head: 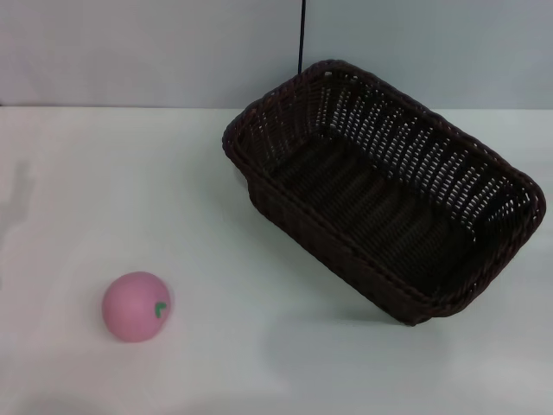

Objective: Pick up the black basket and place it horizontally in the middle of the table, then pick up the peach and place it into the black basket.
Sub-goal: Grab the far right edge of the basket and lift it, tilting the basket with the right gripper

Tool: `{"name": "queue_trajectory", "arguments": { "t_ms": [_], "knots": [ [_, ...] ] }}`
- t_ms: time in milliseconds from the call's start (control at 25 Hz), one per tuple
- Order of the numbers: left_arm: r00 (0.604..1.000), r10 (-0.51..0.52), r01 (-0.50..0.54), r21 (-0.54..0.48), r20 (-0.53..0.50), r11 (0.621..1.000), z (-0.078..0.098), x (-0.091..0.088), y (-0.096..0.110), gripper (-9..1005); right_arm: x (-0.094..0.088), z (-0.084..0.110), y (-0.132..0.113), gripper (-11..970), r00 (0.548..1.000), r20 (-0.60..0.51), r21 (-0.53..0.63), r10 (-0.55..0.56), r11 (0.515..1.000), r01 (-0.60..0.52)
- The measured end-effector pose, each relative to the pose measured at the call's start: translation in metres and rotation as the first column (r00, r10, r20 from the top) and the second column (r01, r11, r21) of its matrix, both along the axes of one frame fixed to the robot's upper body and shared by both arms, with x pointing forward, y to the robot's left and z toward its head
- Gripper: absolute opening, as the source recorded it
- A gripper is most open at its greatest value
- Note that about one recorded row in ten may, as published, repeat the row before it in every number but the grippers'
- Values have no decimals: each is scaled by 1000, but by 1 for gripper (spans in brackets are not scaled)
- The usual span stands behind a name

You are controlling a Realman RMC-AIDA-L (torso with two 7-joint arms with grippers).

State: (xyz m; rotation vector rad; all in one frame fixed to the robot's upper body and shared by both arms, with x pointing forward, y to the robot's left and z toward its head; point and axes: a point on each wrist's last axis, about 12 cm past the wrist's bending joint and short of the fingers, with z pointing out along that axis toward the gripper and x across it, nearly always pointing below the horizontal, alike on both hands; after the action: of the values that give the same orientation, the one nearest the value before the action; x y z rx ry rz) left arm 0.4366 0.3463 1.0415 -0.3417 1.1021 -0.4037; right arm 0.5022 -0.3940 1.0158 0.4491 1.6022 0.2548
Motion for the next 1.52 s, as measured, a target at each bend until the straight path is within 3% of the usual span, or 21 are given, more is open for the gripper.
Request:
{"name": "queue_trajectory", "arguments": {
  "t_ms": [160,480,600,640,680,760,800,840,880,920,960,1000,1040,1080,1120,1280,1320,1360,1520],
  "knots": [
    [1000,8,-8,-9,0,1000,0,0,0,806,7,2,4,618,999,-6,-23,32,999,-32],
    [1000,7,-7,-10,12,1000,1,3,-3,802,7,17,8,676,990,98,-94,105,991,-96],
    [1000,11,-11,14,22,1000,3,5,-4,800,5,29,9,676,967,157,-105,198,977,-183],
    [1000,10,-11,19,25,1000,4,6,-5,800,9,42,7,676,942,156,-105,298,953,-284],
    [1000,10,-11,19,25,1000,4,6,-5,799,9,42,7,676,942,156,-105,298,953,-284],
    [1000,8,-8,19,24,1000,3,7,-6,798,16,57,4,676,907,117,-122,404,912,-391],
    [1000,5,-6,20,19,1000,3,7,-6,798,20,66,3,676,885,85,-123,458,886,-447],
    [1000,0,0,21,11,1000,2,7,-7,797,28,89,-2,675,831,2,-112,556,826,-552],
    [1000,-1,1,20,5,1000,1,7,-7,796,28,89,-2,675,831,2,-112,556,826,-552],
    [1000,-1,1,19,2,1000,1,7,-7,796,38,114,-5,675,768,-86,-99,634,762,-640],
    [1000,0,1,16,-5,1000,0,6,-6,795,38,114,-5,675,768,-86,-99,634,762,-640],
    [1000,0,0,11,-15,1000,-1,6,-6,795,42,127,-5,675,726,-143,-86,673,722,-686],
    [1000,-1,1,7,-24,1000,-2,6,-6,794,54,156,-4,675,647,-255,-78,719,651,-755],
    [1000,-1,1,7,-24,1000,-2,6,-6,793,54,156,-4,675,647,-255,-78,719,651,-755],
    [999,-2,2,-2,-38,1000,-4,7,-6,793,59,167,-3,675,612,-306,-70,729,624,-778],
    [998,-4,3,-17,-68,1000,-8,8,-6,791,87,201,13,675,432,-559,-16,708,512,-859],
    [996,-3,1,-21,-87,1000,-10,8,-6,790,102,212,26,675,348,-667,-1,659,467,-884],
    [996,-3,1,-21,-87,1000,-10,8,-6,789,102,212,26,675,348,-667,-1,659,467,-884],
    [992,-6,0,-46,-129,999,-16,8,-9,787,120,217,57,675,220,-790,2,573,361,-933]
  ]
}}
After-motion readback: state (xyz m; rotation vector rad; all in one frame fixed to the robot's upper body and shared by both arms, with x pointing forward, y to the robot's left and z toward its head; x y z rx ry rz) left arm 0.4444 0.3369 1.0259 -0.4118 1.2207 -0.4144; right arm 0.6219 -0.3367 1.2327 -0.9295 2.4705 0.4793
